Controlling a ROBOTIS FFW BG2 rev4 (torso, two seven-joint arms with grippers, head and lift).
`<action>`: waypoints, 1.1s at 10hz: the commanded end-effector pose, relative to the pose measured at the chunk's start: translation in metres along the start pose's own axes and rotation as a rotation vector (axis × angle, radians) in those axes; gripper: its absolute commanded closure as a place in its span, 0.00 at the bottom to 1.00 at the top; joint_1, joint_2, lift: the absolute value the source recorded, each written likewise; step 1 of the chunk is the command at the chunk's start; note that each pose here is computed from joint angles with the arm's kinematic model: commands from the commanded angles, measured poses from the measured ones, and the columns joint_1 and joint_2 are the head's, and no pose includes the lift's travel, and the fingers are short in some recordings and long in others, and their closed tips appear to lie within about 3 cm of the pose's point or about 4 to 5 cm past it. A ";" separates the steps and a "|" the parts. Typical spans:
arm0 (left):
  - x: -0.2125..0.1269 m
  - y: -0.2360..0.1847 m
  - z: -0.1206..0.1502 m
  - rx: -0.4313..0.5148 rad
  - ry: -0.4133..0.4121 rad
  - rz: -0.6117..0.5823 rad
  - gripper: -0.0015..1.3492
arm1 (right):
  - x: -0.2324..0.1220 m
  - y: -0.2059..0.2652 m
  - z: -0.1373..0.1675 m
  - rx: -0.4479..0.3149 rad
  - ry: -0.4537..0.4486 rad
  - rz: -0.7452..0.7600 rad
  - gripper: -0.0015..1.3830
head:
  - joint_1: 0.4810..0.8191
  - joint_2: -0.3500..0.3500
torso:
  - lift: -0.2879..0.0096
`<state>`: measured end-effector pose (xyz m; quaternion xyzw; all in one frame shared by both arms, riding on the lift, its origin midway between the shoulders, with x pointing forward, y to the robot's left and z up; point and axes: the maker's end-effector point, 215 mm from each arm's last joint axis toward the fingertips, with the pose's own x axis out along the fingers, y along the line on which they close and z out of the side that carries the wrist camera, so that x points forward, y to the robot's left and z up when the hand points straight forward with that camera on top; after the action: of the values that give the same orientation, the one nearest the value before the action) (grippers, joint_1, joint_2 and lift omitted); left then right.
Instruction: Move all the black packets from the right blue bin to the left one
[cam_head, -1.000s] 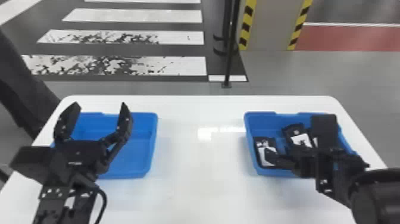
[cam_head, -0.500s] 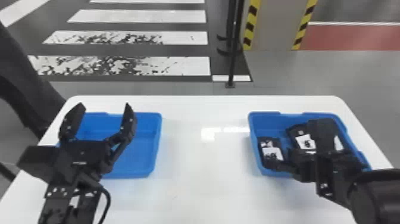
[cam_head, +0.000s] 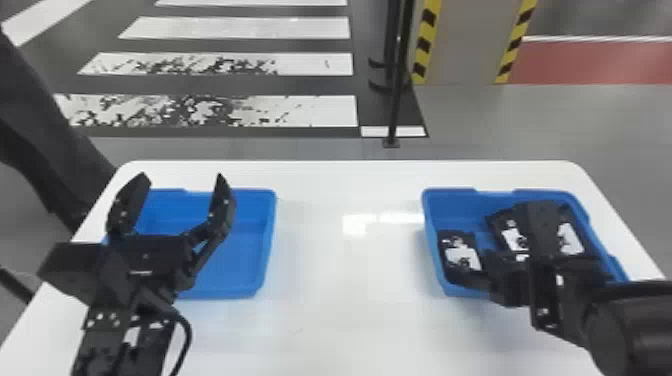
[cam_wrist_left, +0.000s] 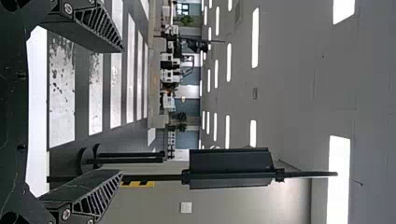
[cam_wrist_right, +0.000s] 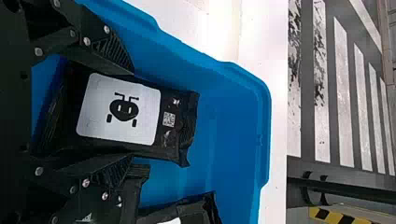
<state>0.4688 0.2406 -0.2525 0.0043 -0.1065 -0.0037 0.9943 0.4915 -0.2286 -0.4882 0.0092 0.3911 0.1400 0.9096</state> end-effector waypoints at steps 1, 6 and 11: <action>0.000 0.000 -0.001 0.000 0.003 -0.001 0.08 | 0.001 0.002 0.001 0.000 0.003 0.008 0.52 | 0.63 0.52 | 0.50; -0.001 0.000 -0.005 -0.003 0.010 -0.001 0.08 | -0.017 0.032 0.039 -0.011 -0.143 0.080 0.93 | 0.63 0.55 | 0.50; 0.001 -0.021 0.014 -0.199 -0.052 -0.027 0.08 | -0.078 0.020 0.149 0.022 -0.640 0.158 0.93 | 0.63 0.52 | 0.50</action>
<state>0.4665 0.2239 -0.2405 -0.0749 -0.1298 -0.0234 0.9884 0.5335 -0.2097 -0.3407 0.0825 0.1171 0.1984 0.9696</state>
